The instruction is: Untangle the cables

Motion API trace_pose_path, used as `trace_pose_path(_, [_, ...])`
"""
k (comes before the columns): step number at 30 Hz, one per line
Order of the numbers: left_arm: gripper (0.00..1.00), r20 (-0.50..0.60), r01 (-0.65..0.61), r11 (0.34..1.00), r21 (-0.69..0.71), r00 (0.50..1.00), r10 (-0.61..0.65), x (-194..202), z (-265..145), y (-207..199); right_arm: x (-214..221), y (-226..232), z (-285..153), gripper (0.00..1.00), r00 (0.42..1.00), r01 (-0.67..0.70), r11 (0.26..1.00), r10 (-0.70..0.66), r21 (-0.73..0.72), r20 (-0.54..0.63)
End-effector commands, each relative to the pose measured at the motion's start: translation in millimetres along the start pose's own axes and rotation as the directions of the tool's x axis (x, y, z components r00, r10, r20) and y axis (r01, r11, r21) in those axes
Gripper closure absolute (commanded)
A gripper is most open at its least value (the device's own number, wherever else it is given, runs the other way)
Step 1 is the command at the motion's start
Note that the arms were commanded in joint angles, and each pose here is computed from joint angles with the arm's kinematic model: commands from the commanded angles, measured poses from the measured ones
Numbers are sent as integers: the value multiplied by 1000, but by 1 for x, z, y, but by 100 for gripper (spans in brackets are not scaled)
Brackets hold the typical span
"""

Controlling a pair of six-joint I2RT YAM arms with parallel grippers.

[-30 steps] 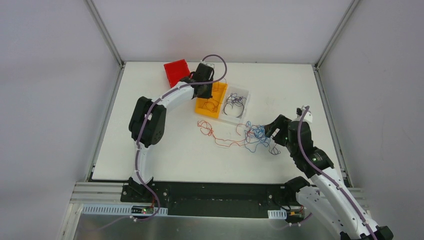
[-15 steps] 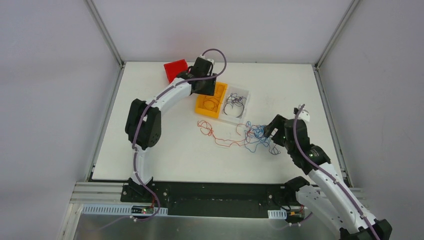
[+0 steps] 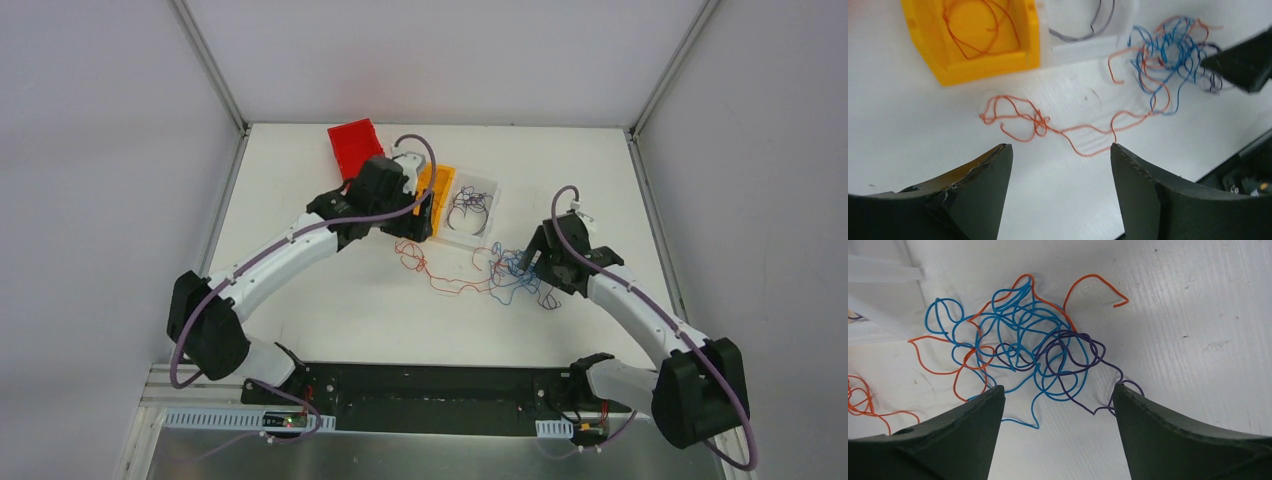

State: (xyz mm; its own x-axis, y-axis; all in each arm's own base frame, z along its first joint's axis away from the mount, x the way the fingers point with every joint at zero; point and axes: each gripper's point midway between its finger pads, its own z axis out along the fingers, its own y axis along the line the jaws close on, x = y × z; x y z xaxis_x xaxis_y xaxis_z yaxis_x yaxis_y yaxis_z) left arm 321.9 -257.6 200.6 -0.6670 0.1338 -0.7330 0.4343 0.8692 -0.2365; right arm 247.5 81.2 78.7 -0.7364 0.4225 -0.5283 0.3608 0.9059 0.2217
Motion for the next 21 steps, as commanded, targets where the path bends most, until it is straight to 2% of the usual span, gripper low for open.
trace_pose_path(1, [27,9,-40,999,11,999,40,29,-16,1,-3,5,4,19,999,-12,1000,13,8,-43])
trace_pose_path(10, [26,178,-91,990,105,981,71,47,-50,-2,19,4,36,22,990,-15,999,19,32,-141])
trace_pose_path(15, [27,167,-121,981,150,981,95,63,-48,-5,30,12,49,25,983,5,1000,-4,9,-181])
trace_pose_path(18, [27,178,-131,964,231,980,90,70,-44,-17,37,21,50,31,981,71,997,-68,9,-180])
trace_pose_path(21, [28,220,-135,952,274,973,75,70,-42,-24,43,31,48,44,977,107,994,-110,-25,-185])
